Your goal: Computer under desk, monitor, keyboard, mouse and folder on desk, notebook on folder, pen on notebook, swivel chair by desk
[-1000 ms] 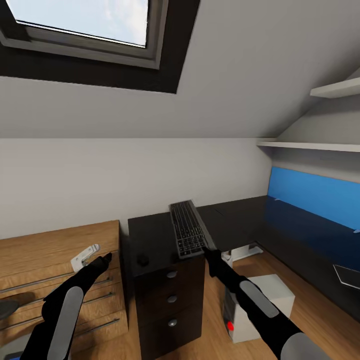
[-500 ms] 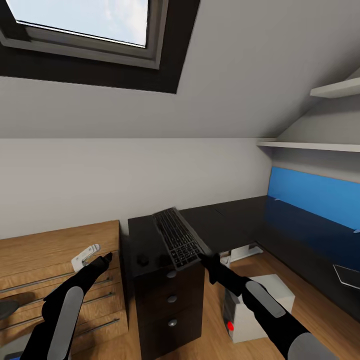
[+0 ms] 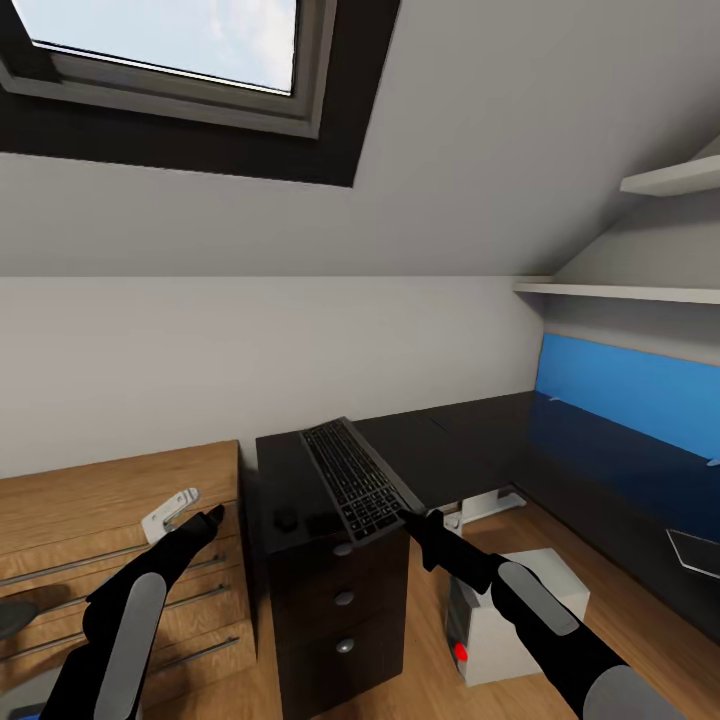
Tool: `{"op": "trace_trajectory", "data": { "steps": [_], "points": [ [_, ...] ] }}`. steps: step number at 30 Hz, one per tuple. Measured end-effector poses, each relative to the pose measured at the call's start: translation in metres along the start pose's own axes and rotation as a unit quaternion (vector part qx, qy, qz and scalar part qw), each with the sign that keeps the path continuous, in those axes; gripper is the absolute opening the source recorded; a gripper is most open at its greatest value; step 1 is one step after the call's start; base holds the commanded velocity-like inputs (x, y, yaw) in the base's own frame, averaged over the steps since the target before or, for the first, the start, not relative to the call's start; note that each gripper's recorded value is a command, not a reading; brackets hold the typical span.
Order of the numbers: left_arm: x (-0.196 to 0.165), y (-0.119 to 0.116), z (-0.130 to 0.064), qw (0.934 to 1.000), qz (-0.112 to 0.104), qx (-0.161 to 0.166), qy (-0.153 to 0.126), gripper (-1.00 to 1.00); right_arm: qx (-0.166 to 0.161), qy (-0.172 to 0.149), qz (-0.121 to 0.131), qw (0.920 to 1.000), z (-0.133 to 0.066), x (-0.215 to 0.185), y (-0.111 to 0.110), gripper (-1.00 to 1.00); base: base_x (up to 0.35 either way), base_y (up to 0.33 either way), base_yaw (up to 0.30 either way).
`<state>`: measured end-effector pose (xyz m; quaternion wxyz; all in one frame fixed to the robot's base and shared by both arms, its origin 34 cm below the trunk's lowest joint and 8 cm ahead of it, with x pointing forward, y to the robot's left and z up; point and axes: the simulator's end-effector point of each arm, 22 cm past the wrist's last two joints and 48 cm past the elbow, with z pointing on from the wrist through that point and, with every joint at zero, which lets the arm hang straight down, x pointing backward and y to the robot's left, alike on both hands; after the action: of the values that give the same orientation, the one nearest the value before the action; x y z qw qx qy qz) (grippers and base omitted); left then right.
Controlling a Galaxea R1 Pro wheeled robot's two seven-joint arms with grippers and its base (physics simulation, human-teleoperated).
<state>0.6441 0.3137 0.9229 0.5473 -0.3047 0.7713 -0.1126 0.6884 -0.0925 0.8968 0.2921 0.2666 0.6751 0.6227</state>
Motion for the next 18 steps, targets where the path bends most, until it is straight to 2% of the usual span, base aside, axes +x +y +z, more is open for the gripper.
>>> {"op": "trace_trajectory", "data": {
  "steps": [5,8,11,18],
  "points": [
    [0.0,-0.001,0.0,1.0,-0.005,0.002,0.002,1.0,-0.003,-0.001,0.0,1.0,-0.001,-0.002,0.001,-1.0,0.0,0.0,0.0],
    [0.003,-0.005,0.0,0.9998,-0.017,0.011,0.007,1.0,-0.009,-0.003,0.001,1.0,-0.002,-0.003,0.003,-1.0,0.0,0.0,0.0],
    [0.006,-0.011,-0.001,0.999,-0.034,0.025,0.016,1.0,-0.006,-0.006,0.007,0.9999,-0.004,-0.005,-0.004,-1.0,0.0,0.0,0.0],
    [0.009,-0.013,0.0,0.9985,-0.042,0.031,0.02,1.0,0.001,-0.01,0.01,0.9999,-0.005,-0.007,-0.015,-1.0,0.0,0.0,0.0]
  ]
}}
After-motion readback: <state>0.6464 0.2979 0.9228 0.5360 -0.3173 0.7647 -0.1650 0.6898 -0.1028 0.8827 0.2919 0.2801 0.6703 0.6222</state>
